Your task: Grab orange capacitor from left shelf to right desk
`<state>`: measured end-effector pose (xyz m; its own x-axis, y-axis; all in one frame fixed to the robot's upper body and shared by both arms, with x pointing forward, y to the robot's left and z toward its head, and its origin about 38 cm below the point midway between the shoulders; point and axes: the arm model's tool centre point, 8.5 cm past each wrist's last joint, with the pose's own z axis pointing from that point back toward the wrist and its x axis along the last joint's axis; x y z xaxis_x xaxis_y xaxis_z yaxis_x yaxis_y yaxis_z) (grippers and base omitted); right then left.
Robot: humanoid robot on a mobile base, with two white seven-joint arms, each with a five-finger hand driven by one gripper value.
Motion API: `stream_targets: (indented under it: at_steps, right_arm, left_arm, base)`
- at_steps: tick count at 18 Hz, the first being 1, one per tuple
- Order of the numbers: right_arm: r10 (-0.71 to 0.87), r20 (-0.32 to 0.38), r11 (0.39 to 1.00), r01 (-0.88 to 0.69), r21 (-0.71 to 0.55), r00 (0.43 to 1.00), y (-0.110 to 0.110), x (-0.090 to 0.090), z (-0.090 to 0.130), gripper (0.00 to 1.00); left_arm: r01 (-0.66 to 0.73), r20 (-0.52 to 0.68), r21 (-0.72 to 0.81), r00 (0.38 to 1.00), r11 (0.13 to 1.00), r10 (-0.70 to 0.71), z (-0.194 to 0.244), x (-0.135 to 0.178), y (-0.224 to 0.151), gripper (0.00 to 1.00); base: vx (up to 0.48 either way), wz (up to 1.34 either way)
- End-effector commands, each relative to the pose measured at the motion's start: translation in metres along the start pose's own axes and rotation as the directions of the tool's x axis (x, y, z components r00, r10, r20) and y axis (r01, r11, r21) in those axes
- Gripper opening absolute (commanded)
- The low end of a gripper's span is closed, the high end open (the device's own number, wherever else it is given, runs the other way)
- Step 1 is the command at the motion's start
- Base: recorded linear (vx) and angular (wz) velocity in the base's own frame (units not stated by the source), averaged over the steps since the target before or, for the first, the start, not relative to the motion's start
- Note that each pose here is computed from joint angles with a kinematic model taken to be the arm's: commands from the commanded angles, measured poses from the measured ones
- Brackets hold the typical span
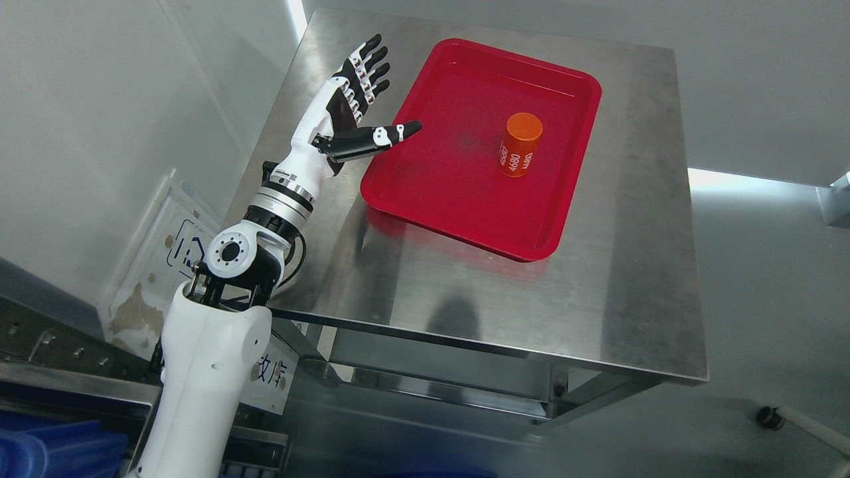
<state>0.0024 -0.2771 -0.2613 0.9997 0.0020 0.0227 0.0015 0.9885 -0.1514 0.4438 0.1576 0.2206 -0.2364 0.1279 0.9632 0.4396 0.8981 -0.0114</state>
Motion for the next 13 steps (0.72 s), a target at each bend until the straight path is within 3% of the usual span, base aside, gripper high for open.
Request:
stream_targets:
  at_steps: [1, 13]
  right_arm:
    - [-0.004, -0.006, 1.000, 0.003, -0.017, 1.000, -0.0113, -0.0088, -0.0006, 1.00]
    - [-0.004, -0.004, 1.000, 0.004, -0.017, 1.000, -0.0113, -0.0078, -0.0006, 1.00]
  left_arm:
    - [0.006, 0.061, 0.025, 0.998, 1.000, -0.008, 0.0094, 0.0184, 0.0047, 1.00]
    - [-0.008, 0.072, 0.017, 0.997, 1.000, 0.007, 0.0049, 0.0208, -0.0016, 1.00]
  base:
    - [0.000, 0.00]
    - [0.000, 0.00]
